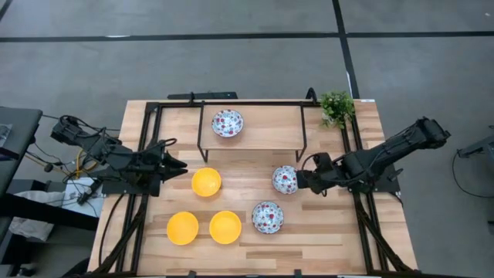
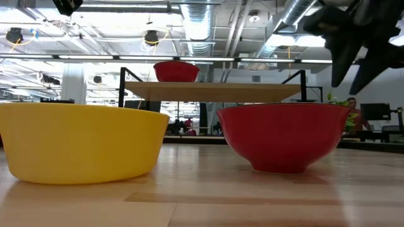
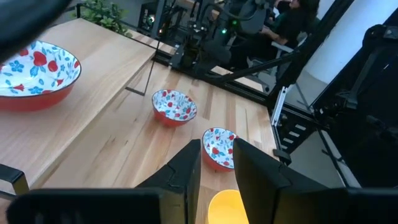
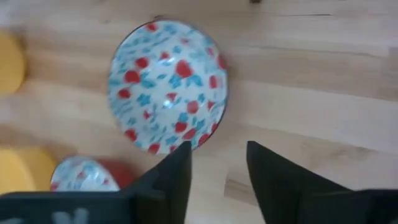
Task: Pick & Place Mini bowls
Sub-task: Stack the top red bowl on the red bowl on the shelf
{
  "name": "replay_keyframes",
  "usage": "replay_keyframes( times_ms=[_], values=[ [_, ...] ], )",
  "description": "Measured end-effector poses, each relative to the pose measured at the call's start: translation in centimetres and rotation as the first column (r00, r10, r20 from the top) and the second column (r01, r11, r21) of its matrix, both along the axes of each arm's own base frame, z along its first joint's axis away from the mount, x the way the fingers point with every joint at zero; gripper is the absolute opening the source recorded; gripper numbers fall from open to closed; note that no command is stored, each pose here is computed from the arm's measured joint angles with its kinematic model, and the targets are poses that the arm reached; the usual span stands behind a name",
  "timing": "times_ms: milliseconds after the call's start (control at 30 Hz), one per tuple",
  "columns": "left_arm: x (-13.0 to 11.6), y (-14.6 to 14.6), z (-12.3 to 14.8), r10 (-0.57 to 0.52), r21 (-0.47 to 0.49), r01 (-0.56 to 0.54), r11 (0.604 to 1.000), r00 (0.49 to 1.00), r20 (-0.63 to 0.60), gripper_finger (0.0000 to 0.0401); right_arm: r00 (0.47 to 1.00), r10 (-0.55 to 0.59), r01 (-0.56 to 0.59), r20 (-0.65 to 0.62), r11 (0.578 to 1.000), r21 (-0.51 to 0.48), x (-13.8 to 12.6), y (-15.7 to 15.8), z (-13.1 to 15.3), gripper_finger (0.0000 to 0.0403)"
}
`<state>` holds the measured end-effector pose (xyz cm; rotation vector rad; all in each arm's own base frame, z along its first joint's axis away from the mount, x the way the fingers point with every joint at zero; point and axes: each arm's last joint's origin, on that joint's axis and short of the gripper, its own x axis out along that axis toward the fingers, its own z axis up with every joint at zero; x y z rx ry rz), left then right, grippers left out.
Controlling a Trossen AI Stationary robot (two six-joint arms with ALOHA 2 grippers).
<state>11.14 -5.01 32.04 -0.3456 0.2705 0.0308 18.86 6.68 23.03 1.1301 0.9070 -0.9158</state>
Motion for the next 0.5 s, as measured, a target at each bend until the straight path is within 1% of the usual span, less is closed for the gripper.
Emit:
replay_keyframes(
  times_ms=[100, 233, 367, 500],
  values=[
    [0.0, 0.0, 0.0, 0.000, 0.000, 0.000, 1.000, 1.000, 0.000, 0.0092, 0.997, -0.071, 0.071, -0.021, 0.997, 0.005, 0.4, 0.1, -0.6, 0.0181],
    [0.0, 0.0, 0.0, 0.000, 0.002, 0.000, 1.000, 1.000, 0.000, 0.0092, 0.992, -0.122, 0.122, -0.032, 0.992, 0.011, 1.2, 0.4, -1.5, 0.0205],
    [0.0, 0.0, 0.0, -0.001, 0.007, 0.001, 1.000, 1.000, 0.000, 0.0092, 0.986, -0.162, 0.162, -0.051, 0.987, 0.008, 1.9, 0.7, -2.5, 0.0211],
    [0.0, 0.0, 0.0, -0.002, 0.007, 0.002, 1.000, 1.000, 0.000, 0.0092, 0.975, -0.204, 0.204, -0.087, 0.979, -0.011, 2.4, 0.9, -3.5, 0.0205]
  ],
)
